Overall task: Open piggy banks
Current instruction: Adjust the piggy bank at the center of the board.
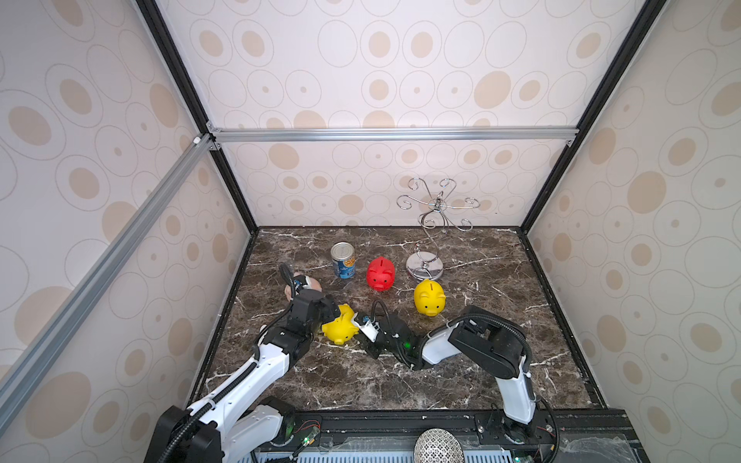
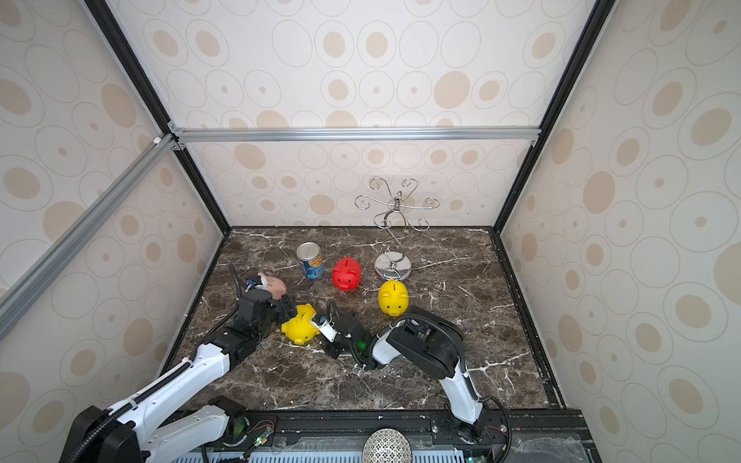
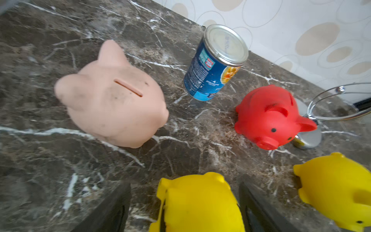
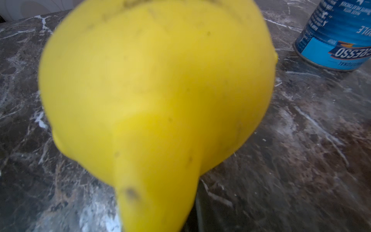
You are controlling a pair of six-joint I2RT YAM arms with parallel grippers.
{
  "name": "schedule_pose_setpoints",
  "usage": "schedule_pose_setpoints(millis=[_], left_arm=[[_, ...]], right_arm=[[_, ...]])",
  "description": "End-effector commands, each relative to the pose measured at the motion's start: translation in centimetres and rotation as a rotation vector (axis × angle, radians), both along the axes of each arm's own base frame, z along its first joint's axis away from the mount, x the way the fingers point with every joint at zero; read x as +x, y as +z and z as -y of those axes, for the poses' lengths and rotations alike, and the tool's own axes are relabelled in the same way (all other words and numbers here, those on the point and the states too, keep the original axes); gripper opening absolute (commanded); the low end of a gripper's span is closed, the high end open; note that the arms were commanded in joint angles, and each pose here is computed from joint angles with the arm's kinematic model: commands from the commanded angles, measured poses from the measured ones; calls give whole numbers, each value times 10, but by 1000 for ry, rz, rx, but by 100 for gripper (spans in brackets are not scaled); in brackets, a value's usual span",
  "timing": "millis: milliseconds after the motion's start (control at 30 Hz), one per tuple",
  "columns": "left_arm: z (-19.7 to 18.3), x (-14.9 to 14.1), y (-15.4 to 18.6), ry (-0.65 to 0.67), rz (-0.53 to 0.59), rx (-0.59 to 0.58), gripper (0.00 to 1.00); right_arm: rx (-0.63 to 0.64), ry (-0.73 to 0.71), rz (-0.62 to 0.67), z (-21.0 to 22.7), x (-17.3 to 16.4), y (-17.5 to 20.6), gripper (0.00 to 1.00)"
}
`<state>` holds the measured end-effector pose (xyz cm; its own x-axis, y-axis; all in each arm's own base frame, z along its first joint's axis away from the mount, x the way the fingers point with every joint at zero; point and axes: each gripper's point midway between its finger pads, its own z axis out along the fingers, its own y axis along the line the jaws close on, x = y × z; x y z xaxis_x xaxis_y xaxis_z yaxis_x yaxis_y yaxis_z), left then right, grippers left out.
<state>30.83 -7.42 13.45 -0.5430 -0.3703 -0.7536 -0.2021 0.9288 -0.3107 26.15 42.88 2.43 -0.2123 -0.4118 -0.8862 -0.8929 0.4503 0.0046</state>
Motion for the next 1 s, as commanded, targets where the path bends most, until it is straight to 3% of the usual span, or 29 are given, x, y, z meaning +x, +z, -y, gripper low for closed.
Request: schedule_pose_setpoints(millis=[0, 467, 967], left_arm=[[-23, -14, -19, 79, -64, 74, 80], [-34, -29, -51, 127, -95, 71, 72], [-35, -39, -69, 136, -86, 25, 71]], right_arm=[[-20, 21, 11, 2, -4, 2, 16], [-9, 67, 32, -4, -11, 22, 15], [29, 111, 94, -13, -24, 62, 16]])
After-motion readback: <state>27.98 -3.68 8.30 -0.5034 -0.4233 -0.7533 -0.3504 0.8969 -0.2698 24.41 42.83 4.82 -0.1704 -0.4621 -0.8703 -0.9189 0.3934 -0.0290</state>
